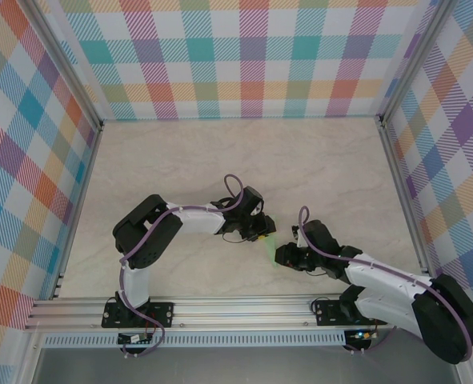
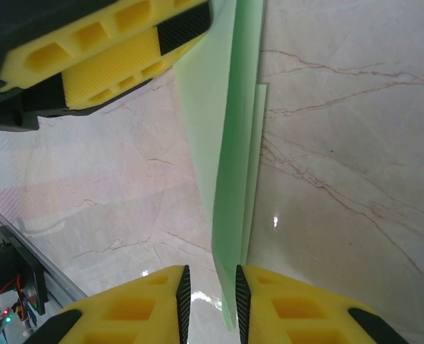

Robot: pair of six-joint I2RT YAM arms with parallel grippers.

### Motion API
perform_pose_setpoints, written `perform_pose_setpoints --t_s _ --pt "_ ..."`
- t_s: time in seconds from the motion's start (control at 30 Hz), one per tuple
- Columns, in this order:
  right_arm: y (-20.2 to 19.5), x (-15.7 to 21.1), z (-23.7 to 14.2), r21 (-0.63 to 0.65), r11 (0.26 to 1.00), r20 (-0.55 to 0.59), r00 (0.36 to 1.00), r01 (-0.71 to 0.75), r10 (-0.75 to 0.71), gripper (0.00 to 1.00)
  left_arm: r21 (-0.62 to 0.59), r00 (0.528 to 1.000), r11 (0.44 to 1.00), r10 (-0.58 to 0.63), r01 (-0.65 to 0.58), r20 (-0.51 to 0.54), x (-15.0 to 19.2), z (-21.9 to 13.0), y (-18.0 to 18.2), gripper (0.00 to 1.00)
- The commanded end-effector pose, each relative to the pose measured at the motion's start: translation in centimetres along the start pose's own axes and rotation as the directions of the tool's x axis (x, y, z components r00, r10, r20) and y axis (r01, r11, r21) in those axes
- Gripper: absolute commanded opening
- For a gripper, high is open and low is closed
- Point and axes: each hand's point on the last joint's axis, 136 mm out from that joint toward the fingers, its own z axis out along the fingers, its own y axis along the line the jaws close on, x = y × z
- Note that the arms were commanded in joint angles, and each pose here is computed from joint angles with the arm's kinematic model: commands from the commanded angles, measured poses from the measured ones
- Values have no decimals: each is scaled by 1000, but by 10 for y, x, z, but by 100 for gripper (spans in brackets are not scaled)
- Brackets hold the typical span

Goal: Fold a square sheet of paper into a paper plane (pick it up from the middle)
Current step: Fold the wing for the fifth time at the center of the table.

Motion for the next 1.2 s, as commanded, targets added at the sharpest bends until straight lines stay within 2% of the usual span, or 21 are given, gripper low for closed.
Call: perform_pose_setpoints --t_s 0.0,0.2,0.5,0.83,0.97,1.17 --pt "5 -2 2 -23 1000 -1 1000 -8 8 25 -64 1000 998 -18 17 -22 15 3 19 32" --pt "10 -3 6 -47 999 -17 1000 -3 2 19 -64 1000 998 -18 17 -22 15 3 19 32" --pt "15 -1 10 -71 997 -45 999 27 -31 4 -62 1000 998 -16 15 -23 15 3 18 32" --pt "8 13 17 -62 998 -121 992 26 -33 4 -69 1000 997 -19 17 -22 15 4 19 32" --pt "-7 19 16 -4 1000 -131 991 2 -2 4 -73 1000 997 -20 18 -22 15 4 20 32" --pt "-12 36 16 -24 1000 -198 980 3 -8 4 -77 1000 997 -22 20 -21 15 5 22 32"
